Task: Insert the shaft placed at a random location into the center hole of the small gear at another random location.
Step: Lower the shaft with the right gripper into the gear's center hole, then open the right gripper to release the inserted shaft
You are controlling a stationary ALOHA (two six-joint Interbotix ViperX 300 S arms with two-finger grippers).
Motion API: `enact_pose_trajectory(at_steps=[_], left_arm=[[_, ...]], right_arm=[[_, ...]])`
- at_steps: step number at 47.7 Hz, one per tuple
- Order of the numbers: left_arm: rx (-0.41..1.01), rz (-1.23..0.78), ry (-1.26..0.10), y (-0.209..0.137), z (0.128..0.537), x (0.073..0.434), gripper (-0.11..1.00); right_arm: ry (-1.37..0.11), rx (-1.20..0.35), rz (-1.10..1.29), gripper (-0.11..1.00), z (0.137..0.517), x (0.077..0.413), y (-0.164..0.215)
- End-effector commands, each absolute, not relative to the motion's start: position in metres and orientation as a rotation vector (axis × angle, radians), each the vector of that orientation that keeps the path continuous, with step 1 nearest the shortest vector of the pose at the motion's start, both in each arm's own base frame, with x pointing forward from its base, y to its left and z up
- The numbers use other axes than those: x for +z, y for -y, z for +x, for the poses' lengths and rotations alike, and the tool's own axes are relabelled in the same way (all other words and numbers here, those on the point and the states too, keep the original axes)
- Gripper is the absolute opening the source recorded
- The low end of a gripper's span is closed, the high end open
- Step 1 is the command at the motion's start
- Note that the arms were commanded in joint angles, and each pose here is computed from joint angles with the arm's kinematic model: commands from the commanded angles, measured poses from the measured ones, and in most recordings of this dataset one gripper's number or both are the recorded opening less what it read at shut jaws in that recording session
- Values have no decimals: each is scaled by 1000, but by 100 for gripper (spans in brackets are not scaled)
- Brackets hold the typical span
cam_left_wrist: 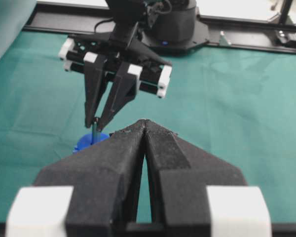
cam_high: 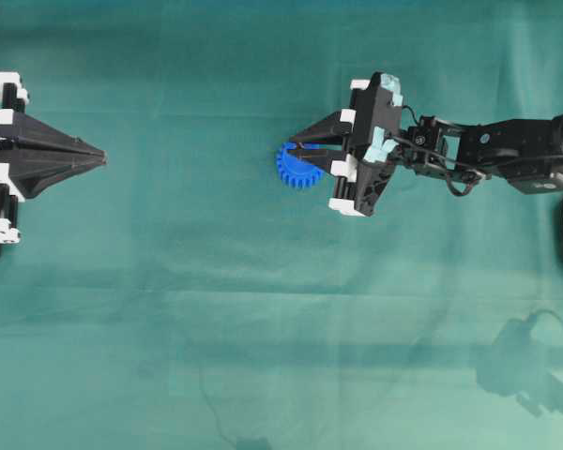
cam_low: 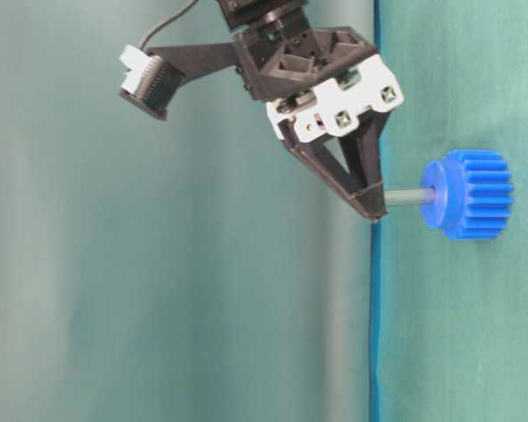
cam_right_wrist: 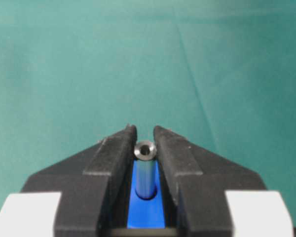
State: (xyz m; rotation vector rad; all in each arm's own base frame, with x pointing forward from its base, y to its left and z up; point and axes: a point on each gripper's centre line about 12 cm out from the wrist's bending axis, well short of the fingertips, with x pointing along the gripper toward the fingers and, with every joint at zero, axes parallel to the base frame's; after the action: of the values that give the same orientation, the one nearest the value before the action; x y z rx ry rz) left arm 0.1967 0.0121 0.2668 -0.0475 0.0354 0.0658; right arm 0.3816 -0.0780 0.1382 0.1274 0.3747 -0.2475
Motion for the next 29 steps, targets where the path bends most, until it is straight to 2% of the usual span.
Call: enact_pose_trajectory(at_steps=[1,29], left_arm=[[63,-49,-22,-12,198,271,-1],[65,-49,-23,-12,198,271,-1]], right_arm=[[-347,-250,130,13,384,144,78],[-383,-253,139,13,387,120,76]])
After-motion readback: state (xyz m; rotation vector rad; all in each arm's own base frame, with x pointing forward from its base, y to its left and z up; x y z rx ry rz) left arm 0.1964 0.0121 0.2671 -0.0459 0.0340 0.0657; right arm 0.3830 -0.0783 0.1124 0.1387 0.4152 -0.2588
